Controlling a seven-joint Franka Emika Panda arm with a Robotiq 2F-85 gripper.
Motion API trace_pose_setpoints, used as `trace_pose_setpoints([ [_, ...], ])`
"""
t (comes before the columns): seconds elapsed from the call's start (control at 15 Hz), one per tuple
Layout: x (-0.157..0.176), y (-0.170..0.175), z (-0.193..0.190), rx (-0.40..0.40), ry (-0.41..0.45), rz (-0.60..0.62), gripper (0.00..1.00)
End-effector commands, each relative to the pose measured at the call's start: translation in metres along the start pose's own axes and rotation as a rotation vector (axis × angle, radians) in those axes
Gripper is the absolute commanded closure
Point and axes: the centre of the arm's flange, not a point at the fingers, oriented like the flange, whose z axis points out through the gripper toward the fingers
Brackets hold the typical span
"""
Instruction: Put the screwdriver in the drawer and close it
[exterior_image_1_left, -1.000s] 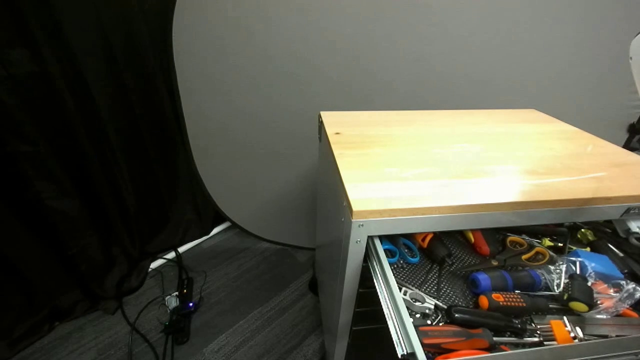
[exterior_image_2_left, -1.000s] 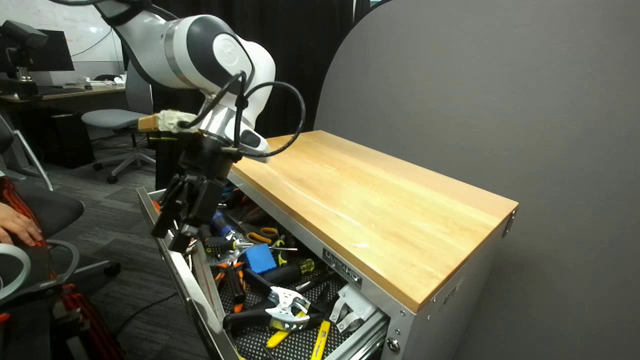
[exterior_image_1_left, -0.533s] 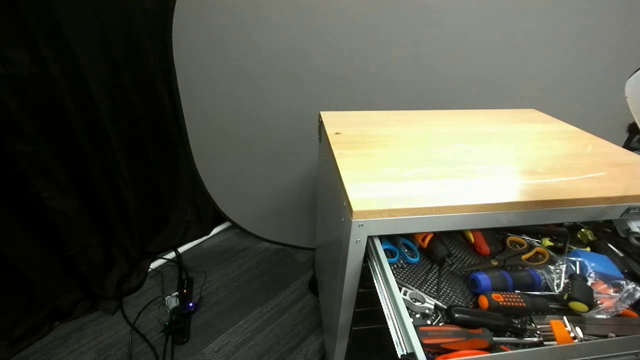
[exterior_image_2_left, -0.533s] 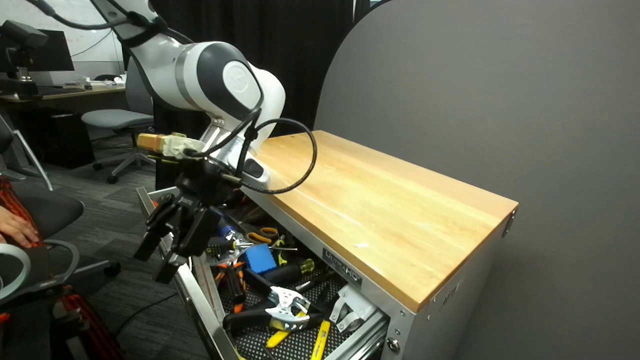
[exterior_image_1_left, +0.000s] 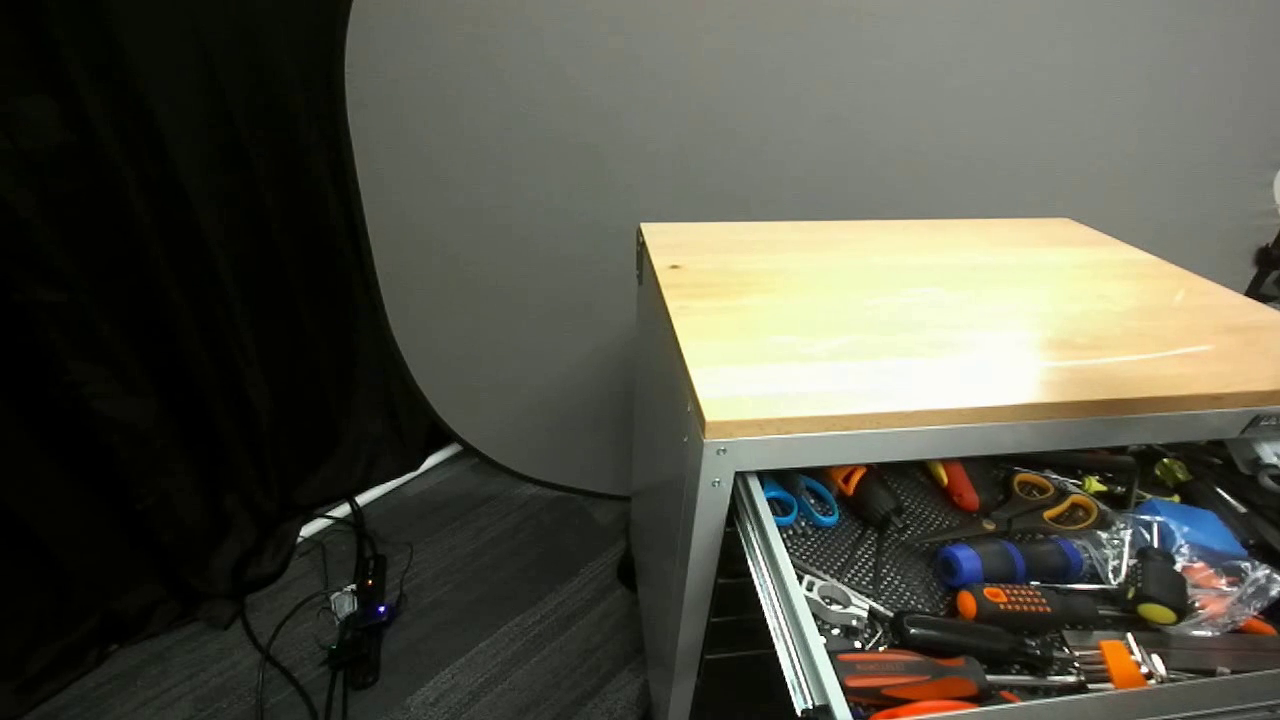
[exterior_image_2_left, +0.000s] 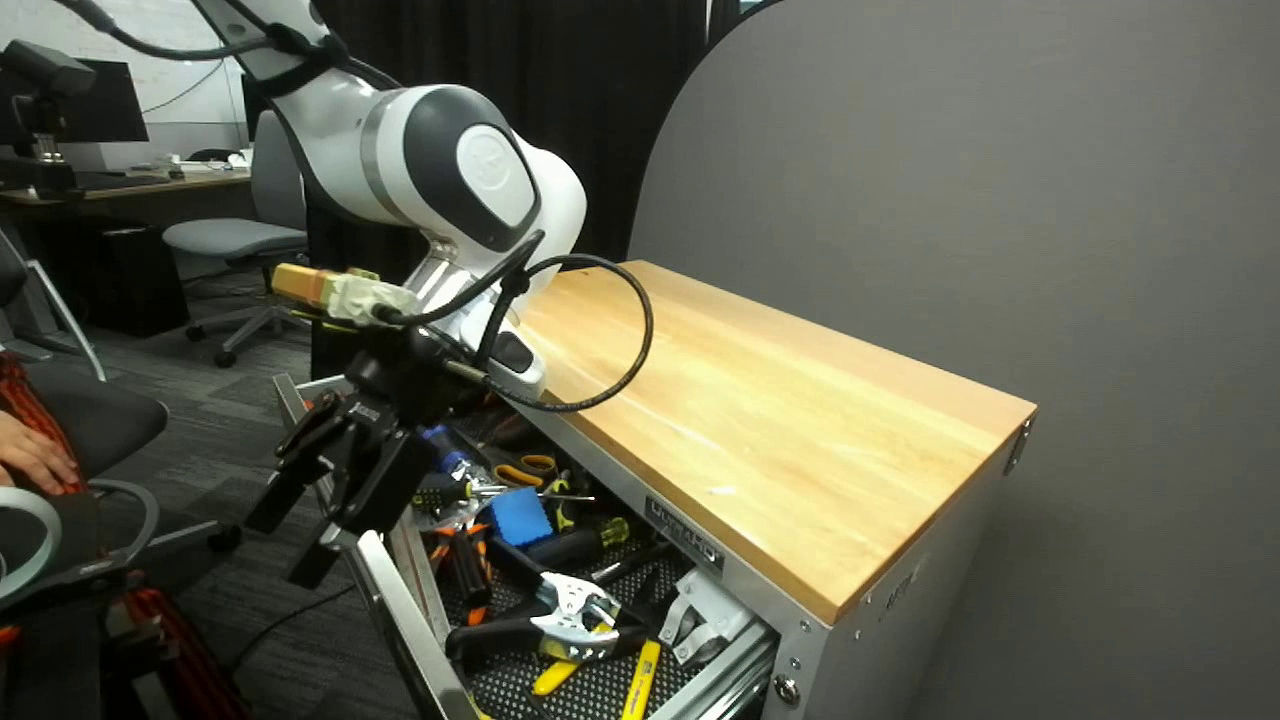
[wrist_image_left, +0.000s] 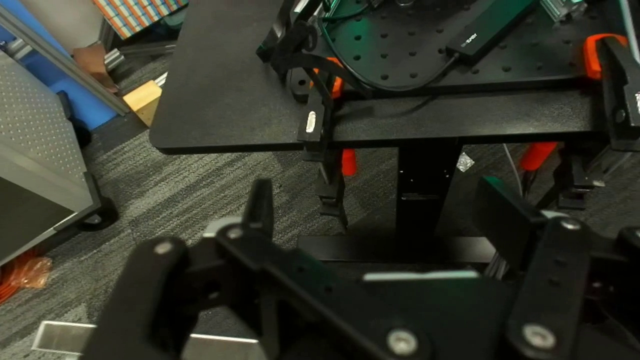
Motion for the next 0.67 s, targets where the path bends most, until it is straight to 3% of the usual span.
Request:
trace_pose_setpoints([
  [0.0,-0.004,0.002,-0.001,0.020,0.004,0.016,0.00],
  [0.13,-0.002,-0.004,0.000,0.032,0.047,0.045,0.27],
  [0.6,0.007,-0.008,0.003,0.032,0.106,0.131,0.82],
])
